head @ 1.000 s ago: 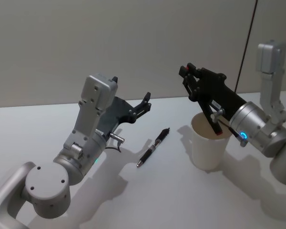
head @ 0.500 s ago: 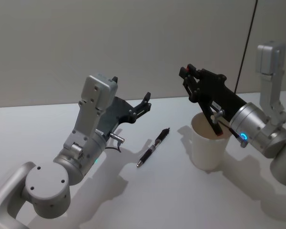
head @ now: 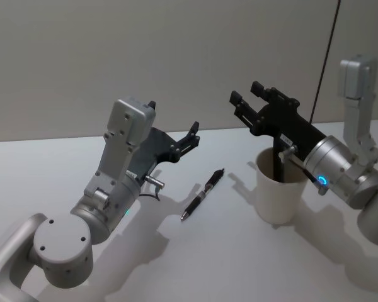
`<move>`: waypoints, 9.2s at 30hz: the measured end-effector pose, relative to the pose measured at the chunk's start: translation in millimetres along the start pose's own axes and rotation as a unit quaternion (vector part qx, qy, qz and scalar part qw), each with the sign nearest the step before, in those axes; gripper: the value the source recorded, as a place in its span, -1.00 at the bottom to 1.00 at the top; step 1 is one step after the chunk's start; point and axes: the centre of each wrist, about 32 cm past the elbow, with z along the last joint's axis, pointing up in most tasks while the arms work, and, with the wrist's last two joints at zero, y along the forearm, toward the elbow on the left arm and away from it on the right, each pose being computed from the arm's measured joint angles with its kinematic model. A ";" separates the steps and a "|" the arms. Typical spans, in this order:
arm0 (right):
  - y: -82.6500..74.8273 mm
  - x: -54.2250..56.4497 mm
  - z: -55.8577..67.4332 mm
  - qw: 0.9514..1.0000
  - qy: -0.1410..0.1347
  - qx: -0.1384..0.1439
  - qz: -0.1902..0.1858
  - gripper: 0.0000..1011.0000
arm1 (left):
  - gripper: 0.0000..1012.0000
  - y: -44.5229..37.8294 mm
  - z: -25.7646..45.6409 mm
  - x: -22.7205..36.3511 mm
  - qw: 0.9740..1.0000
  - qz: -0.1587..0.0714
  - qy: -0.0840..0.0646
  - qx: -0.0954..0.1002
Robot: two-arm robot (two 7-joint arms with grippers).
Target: Place the pen into the pen holder.
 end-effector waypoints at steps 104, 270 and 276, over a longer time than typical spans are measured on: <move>-144.0 126.6 103.4 0.985 -0.014 -0.090 -0.146 0.98 | 0.98 24.1 -25.1 -16.8 0.986 -0.054 0.057 0.144; -144.3 126.9 103.7 0.985 -0.014 -0.090 -0.146 0.98 | -0.40 15.2 -29.9 -40.8 0.966 -0.074 0.083 0.233; -144.3 126.9 103.7 0.985 -0.014 -0.090 -0.146 0.98 | -0.47 15.2 -29.9 -40.9 0.966 -0.074 0.083 0.233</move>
